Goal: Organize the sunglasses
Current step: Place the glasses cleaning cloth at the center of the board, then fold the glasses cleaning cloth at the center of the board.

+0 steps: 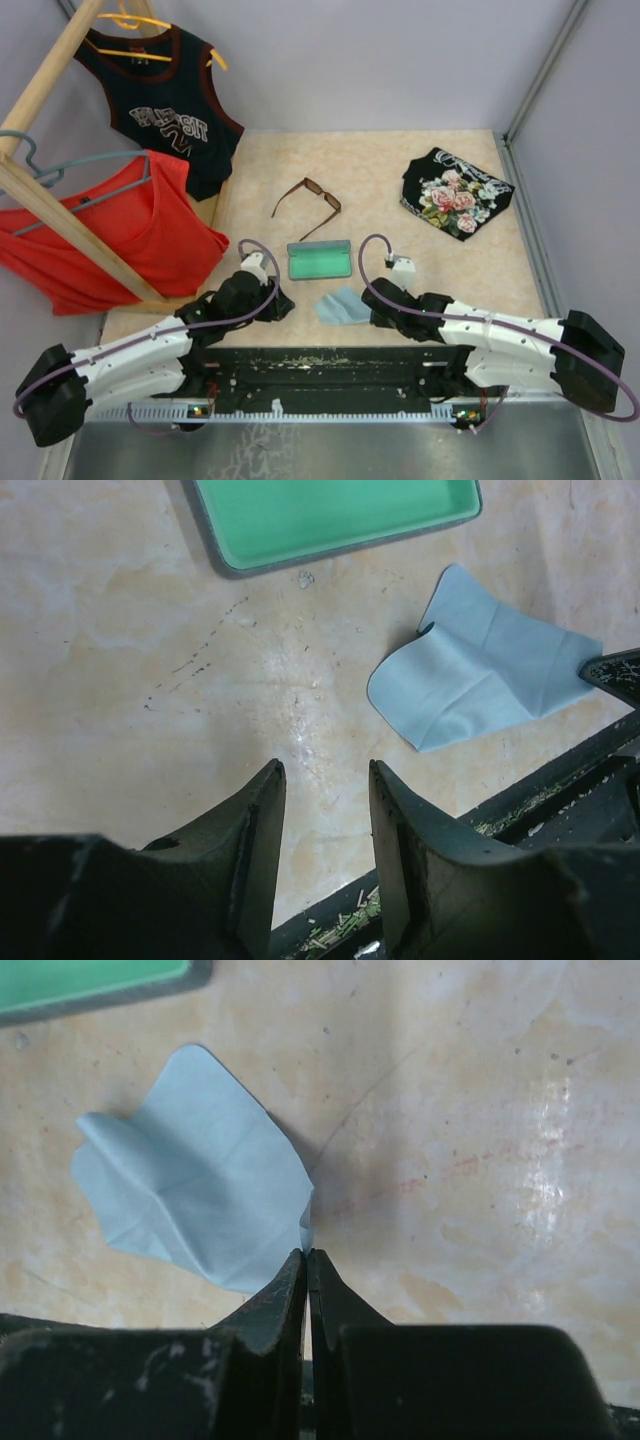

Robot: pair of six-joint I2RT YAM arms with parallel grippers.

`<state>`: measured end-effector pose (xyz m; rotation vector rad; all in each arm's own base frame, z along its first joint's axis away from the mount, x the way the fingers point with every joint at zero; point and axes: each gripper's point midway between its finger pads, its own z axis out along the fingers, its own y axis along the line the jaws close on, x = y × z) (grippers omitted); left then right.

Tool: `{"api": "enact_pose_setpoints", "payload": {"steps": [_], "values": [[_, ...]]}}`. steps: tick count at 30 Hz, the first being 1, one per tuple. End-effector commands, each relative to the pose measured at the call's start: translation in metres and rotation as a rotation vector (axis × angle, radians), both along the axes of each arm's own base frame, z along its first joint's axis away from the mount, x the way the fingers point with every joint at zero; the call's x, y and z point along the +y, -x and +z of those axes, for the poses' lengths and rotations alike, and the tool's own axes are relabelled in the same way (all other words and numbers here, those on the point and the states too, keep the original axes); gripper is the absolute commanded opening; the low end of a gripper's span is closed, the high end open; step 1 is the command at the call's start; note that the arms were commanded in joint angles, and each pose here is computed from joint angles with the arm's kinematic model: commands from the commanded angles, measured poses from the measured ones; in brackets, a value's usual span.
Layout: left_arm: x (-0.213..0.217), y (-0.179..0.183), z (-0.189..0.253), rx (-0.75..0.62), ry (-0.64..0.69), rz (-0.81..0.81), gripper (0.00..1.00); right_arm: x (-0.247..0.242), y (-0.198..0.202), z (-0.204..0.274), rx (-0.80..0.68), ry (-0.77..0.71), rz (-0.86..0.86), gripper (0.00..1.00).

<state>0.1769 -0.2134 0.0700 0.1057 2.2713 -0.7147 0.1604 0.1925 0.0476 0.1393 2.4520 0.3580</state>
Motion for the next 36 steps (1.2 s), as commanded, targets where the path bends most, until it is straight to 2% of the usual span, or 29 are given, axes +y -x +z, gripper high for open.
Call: {"api": "enact_pose_setpoints", "payload": {"steps": [1, 7, 9, 12, 17, 25, 29, 33, 36], "values": [[-0.020, -0.004, 0.011, -0.017, 0.058, -0.055, 0.45, -0.002, 0.014, 0.004, 0.032, -0.003, 0.004, 0.04], [-0.027, -0.005, 0.003, 0.009, 0.055, -0.067, 0.42, 0.016, 0.043, 0.006, 0.087, -0.022, 0.101, 0.16], [-0.029, -0.005, 0.000, 0.017, 0.055, -0.072, 0.42, 0.015, 0.045, 0.011, 0.080, -0.002, 0.109, 0.24], [-0.033, -0.006, -0.002, 0.022, 0.060, -0.081, 0.44, -0.002, 0.037, 0.023, 0.032, 0.069, 0.080, 0.35], [-0.043, -0.010, 0.000, 0.019, 0.068, -0.101, 0.51, -0.013, 0.011, 0.047, -0.072, 0.160, 0.112, 0.45], [-0.055, -0.018, 0.001, 0.031, 0.073, -0.097, 0.49, 0.019, -0.048, 0.048, -0.102, 0.046, 0.343, 0.45], [-0.051, -0.018, 0.000, 0.032, 0.080, -0.074, 0.48, 0.036, -0.071, 0.046, -0.088, 0.074, 0.445, 0.44], [-0.044, -0.017, -0.001, 0.033, 0.076, -0.051, 0.48, 0.049, -0.077, 0.032, -0.033, 0.120, 0.520, 0.37], [-0.039, -0.015, -0.003, 0.034, 0.069, -0.040, 0.47, 0.051, -0.079, 0.020, 0.004, 0.152, 0.547, 0.36]]}}
